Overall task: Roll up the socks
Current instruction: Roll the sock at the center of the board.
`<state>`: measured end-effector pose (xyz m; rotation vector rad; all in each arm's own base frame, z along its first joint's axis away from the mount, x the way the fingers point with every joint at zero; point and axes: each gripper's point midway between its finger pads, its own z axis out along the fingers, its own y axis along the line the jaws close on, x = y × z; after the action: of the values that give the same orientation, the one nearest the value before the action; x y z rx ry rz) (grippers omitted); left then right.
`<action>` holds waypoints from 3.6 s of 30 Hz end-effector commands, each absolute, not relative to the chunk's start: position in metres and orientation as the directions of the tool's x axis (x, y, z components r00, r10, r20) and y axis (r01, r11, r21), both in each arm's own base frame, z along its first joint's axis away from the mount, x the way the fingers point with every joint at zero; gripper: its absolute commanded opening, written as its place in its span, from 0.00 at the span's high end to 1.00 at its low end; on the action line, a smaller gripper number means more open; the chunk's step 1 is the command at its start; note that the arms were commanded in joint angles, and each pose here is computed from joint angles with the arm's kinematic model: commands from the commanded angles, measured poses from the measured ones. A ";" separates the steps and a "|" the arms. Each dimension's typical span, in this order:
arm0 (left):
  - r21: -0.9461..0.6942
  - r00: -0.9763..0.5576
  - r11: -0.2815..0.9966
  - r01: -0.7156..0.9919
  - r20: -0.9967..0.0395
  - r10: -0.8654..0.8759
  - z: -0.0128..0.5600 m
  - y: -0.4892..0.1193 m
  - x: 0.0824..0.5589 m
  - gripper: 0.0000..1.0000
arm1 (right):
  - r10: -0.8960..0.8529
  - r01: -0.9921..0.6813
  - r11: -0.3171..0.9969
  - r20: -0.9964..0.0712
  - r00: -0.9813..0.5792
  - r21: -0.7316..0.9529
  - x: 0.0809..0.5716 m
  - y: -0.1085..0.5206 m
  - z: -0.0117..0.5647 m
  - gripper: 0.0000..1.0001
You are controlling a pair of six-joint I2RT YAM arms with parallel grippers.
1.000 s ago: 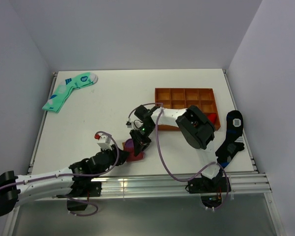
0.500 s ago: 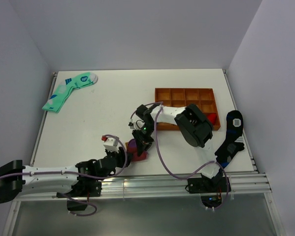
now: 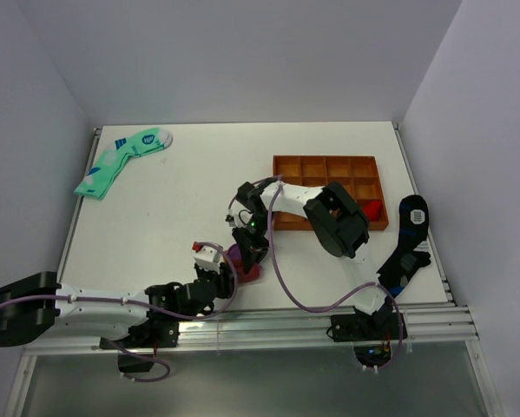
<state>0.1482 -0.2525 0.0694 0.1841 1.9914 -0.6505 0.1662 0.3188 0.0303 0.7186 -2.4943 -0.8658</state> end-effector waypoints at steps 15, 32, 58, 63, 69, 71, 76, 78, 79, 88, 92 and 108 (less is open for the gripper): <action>-0.385 -0.471 0.830 0.404 -0.865 -0.173 0.087 -0.270 0.158 0.47 | -0.587 -0.393 0.721 0.202 -0.784 0.571 0.176 0.302 0.000 0.97; -0.443 -0.473 0.786 0.432 -0.853 -0.221 0.092 -0.267 0.162 0.48 | -0.592 -0.404 0.719 0.194 -0.782 0.565 0.177 0.300 0.002 0.98; -0.521 -0.513 0.685 0.509 -0.823 -0.244 0.081 -0.273 0.166 0.48 | -0.589 -0.402 0.723 0.196 -0.784 0.562 0.176 0.299 -0.001 0.99; -0.532 -0.528 0.679 0.506 -0.813 -0.244 0.074 -0.273 0.168 0.48 | -0.591 -0.405 0.722 0.195 -0.783 0.561 0.175 0.298 -0.002 0.99; -0.536 -0.552 0.687 0.491 -0.801 -0.231 0.065 -0.274 0.167 0.49 | -0.592 -0.408 0.721 0.193 -0.782 0.560 0.176 0.299 0.000 0.99; -0.540 -0.561 0.691 0.480 -0.795 -0.232 0.060 -0.270 0.165 0.49 | -0.592 -0.409 0.721 0.190 -0.784 0.560 0.177 0.299 0.000 0.99; -0.550 -0.572 0.699 0.457 -0.784 -0.243 0.056 -0.264 0.164 0.51 | -0.589 -0.407 0.723 0.191 -0.785 0.558 0.176 0.298 0.000 1.00; -0.557 -0.572 0.699 0.449 -0.780 -0.253 0.057 -0.262 0.163 0.52 | -0.590 -0.409 0.723 0.188 -0.785 0.557 0.177 0.299 -0.001 0.99; -0.558 -0.576 0.702 0.442 -0.777 -0.255 0.054 -0.259 0.162 0.52 | -0.589 -0.408 0.723 0.190 -0.785 0.557 0.177 0.298 -0.001 1.00; -0.543 -0.592 0.725 0.424 -0.772 -0.232 0.046 -0.259 0.163 0.55 | -0.584 -0.403 0.723 0.185 -0.790 0.561 0.178 0.300 -0.001 1.00; -0.538 -0.598 0.734 0.415 -0.769 -0.226 0.042 -0.259 0.164 0.57 | -0.586 -0.405 0.720 0.181 -0.790 0.563 0.177 0.300 0.000 1.00; -0.527 -0.637 0.745 0.409 -0.749 -0.180 0.029 -0.268 0.161 0.86 | -0.580 -0.399 0.715 0.168 -0.797 0.574 0.176 0.302 -0.001 1.00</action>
<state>0.1642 -0.2676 0.0405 0.1580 2.0400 -0.9011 0.1642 0.3154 0.0256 0.6712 -2.4807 -0.8740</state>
